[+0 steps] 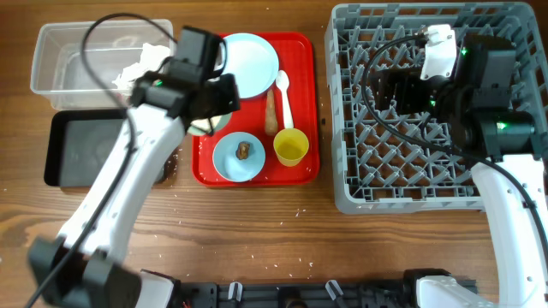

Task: Sort waste into correct bins and load items into the dishwasher rack
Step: 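Tip the green bowl over the black tray to pour out rice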

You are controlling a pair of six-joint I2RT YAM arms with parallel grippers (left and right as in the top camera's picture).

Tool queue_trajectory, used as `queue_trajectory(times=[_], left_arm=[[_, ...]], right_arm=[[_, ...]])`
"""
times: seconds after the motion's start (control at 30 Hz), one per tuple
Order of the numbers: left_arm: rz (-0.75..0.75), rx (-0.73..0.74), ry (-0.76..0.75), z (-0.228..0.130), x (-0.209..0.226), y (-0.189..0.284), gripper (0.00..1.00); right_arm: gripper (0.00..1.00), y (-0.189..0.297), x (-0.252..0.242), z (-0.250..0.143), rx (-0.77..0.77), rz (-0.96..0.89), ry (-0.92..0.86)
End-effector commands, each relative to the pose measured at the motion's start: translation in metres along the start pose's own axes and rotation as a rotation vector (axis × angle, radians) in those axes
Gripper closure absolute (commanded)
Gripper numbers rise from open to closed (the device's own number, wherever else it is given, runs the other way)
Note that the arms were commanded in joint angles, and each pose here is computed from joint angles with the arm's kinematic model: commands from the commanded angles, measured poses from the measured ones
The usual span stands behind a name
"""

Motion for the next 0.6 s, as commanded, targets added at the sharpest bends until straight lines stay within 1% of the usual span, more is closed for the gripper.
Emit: queue_trajectory(times=[0.0,0.03,0.07,0.1,0.13,0.17,0.2,0.23,0.27,0.33,0.47,0.5,0.57], left_arm=[[-0.176,0.025,0.014,0.000,0.018,0.040,0.96],[-0.224,0.045,0.016,0.000,0.024,0.043,0.96],[-0.257,0.078,0.059,-0.001,0.046,0.047,0.96],[-0.248,0.085,0.099,-0.001,0.070,0.049,0.96],[-0.253,0.083,0.117,-0.001,0.085,0.050,0.96],[-0.294,0.077,0.118,-0.001,0.099,0.050,0.96],[-0.343,0.064,0.161,-0.001,0.122,0.049,0.96],[-0.368,0.058,0.181,-0.002,0.133,0.047,0.96],[-0.390,0.038,0.251,-0.004,0.161,0.042,0.96],[-0.422,0.016,0.337,-0.011,0.196,0.030,0.96],[-0.573,-0.017,0.468,-0.028,0.246,0.001,0.96],[-0.598,-0.022,0.485,-0.030,0.253,-0.005,0.96],[-0.708,-0.060,0.559,-0.031,0.270,-0.019,0.96]], right_arm=[[0.00,0.001,0.003,0.007,-0.014,0.021,0.007],[0.00,0.001,0.003,0.006,-0.013,0.021,0.007],[0.00,0.001,0.003,0.006,-0.013,0.021,0.007],[0.00,0.001,0.003,0.007,-0.013,0.021,0.007],[0.00,0.001,0.003,0.007,-0.014,0.021,0.007],[0.00,0.001,0.003,0.007,-0.014,0.021,0.007],[0.00,0.001,0.003,0.007,-0.014,0.021,0.007],[0.00,0.001,0.003,0.007,-0.014,0.021,0.007],[0.00,0.001,0.003,0.007,-0.014,0.021,0.007],[0.00,0.001,0.003,0.007,-0.014,0.021,0.007],[0.00,0.001,0.003,0.007,-0.014,0.021,0.007],[0.00,0.001,0.003,0.007,-0.014,0.021,0.007],[0.00,0.001,0.003,0.007,-0.014,0.021,-0.011]])
Point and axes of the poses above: each gripper's point midway between its finger pads, its own y axis back along the fingers, its own x axis along the line the jaws close on, z = x × y, the point moved 6 cm from there along y, back along the fingers, and after that the axes turned 3 degrees about -y, right-handed, at the moved point
